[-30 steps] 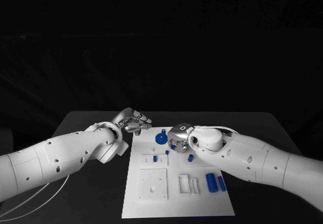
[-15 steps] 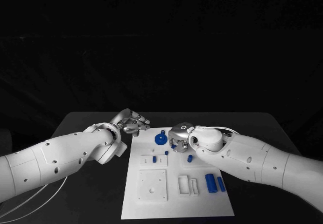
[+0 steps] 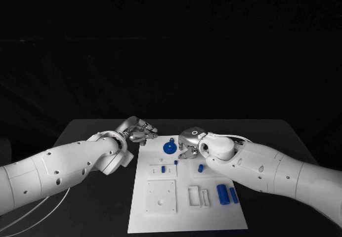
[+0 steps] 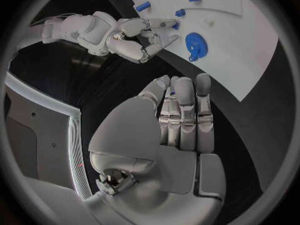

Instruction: Assemble the parts on the task board

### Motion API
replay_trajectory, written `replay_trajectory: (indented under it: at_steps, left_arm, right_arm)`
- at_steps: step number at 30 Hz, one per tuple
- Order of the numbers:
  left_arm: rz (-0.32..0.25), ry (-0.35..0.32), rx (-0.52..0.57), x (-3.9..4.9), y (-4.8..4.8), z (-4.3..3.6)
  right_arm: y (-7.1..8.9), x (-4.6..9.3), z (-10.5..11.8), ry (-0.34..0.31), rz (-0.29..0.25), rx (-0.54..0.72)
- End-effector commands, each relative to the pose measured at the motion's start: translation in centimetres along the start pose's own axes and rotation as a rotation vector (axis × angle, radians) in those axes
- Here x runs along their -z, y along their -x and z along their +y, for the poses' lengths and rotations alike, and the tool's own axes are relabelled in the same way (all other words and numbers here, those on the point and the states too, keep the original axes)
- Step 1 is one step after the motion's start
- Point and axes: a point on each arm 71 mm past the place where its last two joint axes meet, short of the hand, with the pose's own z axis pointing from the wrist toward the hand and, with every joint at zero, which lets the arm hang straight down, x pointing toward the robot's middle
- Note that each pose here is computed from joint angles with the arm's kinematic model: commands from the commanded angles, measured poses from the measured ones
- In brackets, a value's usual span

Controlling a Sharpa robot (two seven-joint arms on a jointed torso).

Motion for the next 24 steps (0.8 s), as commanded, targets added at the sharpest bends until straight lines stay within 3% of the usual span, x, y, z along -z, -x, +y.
replay_trajectory:
  at_steps: [1, 9, 15, 24]
  left_arm:
    - [0.013, 0.005, 0.006, -0.01, -0.07, -0.07]
    - [0.014, 0.007, 0.006, 0.04, -0.01, 0.01]
    - [0.015, 0.006, 0.006, 0.10, 0.05, 0.05]
    - [0.013, 0.009, 0.005, 0.20, 0.17, 0.19]
  right_arm:
    - [0.3, 0.0, -0.3, -0.048, -0.034, -0.006]
    - [0.4, 0.4, -0.6, -0.047, -0.060, -0.034]
    - [0.5, 1.2, -0.7, 0.011, -0.078, -0.075]
    - [0.2, 1.9, -0.7, 0.080, -0.039, -0.085]
